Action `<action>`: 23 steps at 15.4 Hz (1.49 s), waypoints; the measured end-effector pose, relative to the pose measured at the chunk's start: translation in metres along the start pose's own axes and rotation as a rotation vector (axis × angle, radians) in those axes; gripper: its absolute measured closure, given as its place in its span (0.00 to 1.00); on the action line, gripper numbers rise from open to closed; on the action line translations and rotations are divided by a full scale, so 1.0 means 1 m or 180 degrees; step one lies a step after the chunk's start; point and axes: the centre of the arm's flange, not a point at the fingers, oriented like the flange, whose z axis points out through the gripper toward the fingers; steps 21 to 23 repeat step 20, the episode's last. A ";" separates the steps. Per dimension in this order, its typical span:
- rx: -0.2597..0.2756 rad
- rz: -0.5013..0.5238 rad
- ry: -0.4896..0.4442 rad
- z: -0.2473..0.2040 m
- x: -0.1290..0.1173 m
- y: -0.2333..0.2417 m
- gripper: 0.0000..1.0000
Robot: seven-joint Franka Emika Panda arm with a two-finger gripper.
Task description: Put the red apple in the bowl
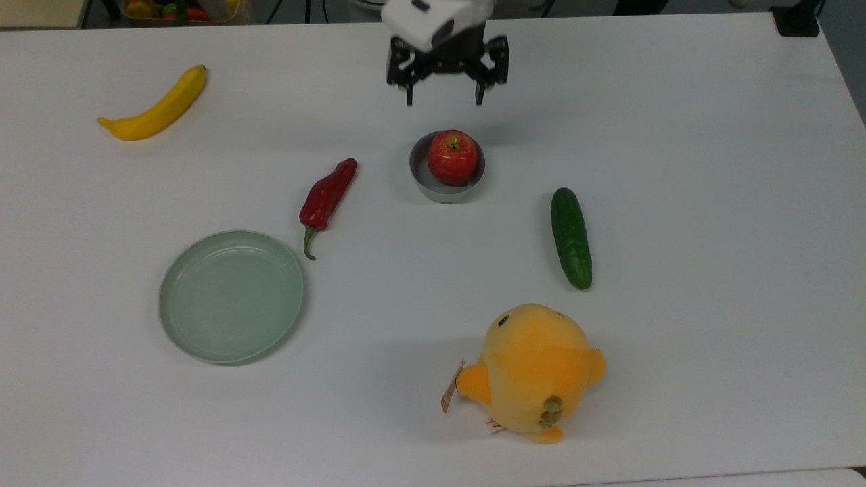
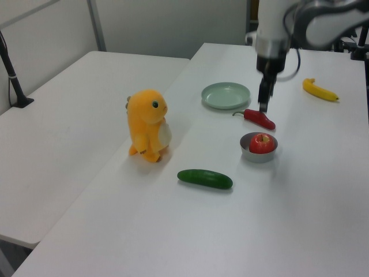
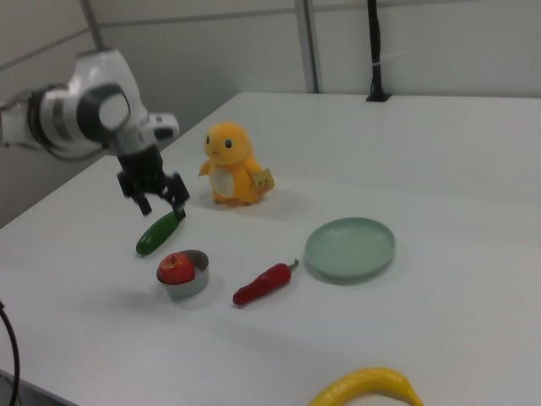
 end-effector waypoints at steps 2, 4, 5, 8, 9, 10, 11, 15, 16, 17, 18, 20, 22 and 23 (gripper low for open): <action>-0.0018 0.0157 0.0020 -0.054 0.001 0.026 0.00; -0.0022 0.0320 0.0061 -0.090 0.001 0.054 0.00; -0.0021 0.0390 0.0084 -0.105 0.000 0.066 0.00; -0.0014 0.0495 0.0064 -0.136 -0.005 0.084 0.00; 0.0023 0.0519 0.0047 -0.142 -0.006 0.087 0.00; 0.0092 0.0550 0.0043 -0.147 -0.007 0.089 0.00; 0.0174 0.0570 0.0053 -0.151 -0.007 0.092 0.00; 0.0461 0.0148 0.0073 -0.153 -0.006 0.092 0.00; 0.0483 0.0067 0.0092 -0.152 -0.005 0.091 0.00; 0.0492 0.0023 0.0133 -0.151 -0.002 0.091 0.00; 0.0492 -0.0008 0.0192 -0.148 0.002 0.091 0.00; 0.0491 -0.0023 0.0180 -0.141 0.004 0.091 0.00; 0.0491 -0.0023 0.0180 -0.141 0.004 0.091 0.00; 0.0491 -0.0023 0.0180 -0.141 0.004 0.091 0.00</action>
